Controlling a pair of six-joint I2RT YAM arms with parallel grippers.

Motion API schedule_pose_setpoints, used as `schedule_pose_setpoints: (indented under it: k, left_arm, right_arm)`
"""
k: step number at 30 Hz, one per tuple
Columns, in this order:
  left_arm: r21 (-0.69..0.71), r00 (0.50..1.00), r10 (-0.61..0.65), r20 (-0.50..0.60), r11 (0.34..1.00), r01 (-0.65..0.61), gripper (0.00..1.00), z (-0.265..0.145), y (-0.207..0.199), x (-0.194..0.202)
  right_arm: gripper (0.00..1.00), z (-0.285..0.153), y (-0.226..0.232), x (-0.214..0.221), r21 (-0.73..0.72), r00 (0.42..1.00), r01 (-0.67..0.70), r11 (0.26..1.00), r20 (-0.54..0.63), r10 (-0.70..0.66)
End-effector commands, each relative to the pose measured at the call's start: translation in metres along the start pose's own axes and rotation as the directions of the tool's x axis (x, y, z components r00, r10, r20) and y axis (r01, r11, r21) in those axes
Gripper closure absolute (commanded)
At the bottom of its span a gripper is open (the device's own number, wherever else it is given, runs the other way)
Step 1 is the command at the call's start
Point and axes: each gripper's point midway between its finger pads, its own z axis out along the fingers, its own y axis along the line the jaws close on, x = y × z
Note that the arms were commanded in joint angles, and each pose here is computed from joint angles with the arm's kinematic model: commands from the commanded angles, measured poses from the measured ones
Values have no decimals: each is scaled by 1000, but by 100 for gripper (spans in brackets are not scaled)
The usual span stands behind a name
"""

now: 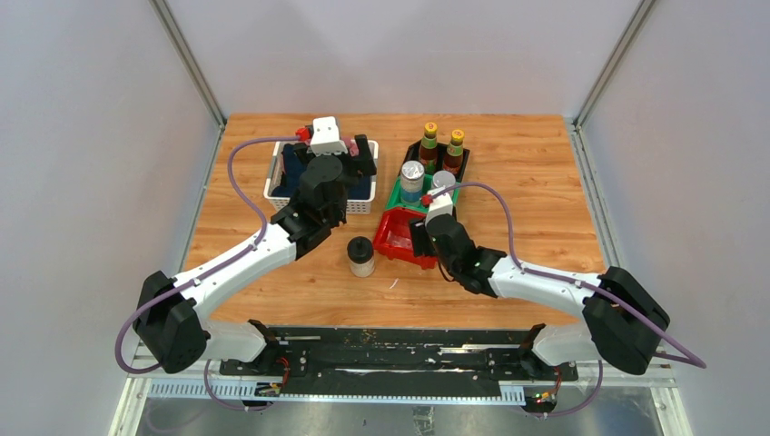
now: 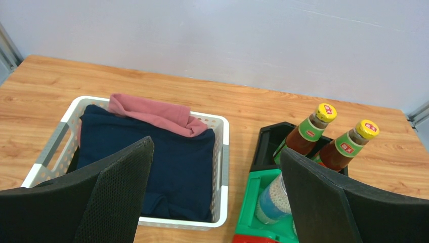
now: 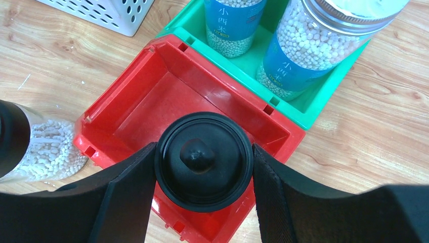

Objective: Organize the condiment bottles
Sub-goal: Place the bottle in the storage box.

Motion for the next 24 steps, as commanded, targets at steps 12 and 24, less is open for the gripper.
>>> schedule_pose_setpoints:
  k: [12, 24]
  left_arm:
    - [12, 1000, -24, 13, 1000, 23, 0, 1, -6, -3]
    - [10, 1000, -25, 11, 1000, 24, 0, 0, -6, -2]
  right_arm:
    - [32, -9, 16, -39, -29, 999, 11, 1000, 52, -9]
    - [27, -10, 10, -33, 0, 999, 10, 1000, 40, -10]
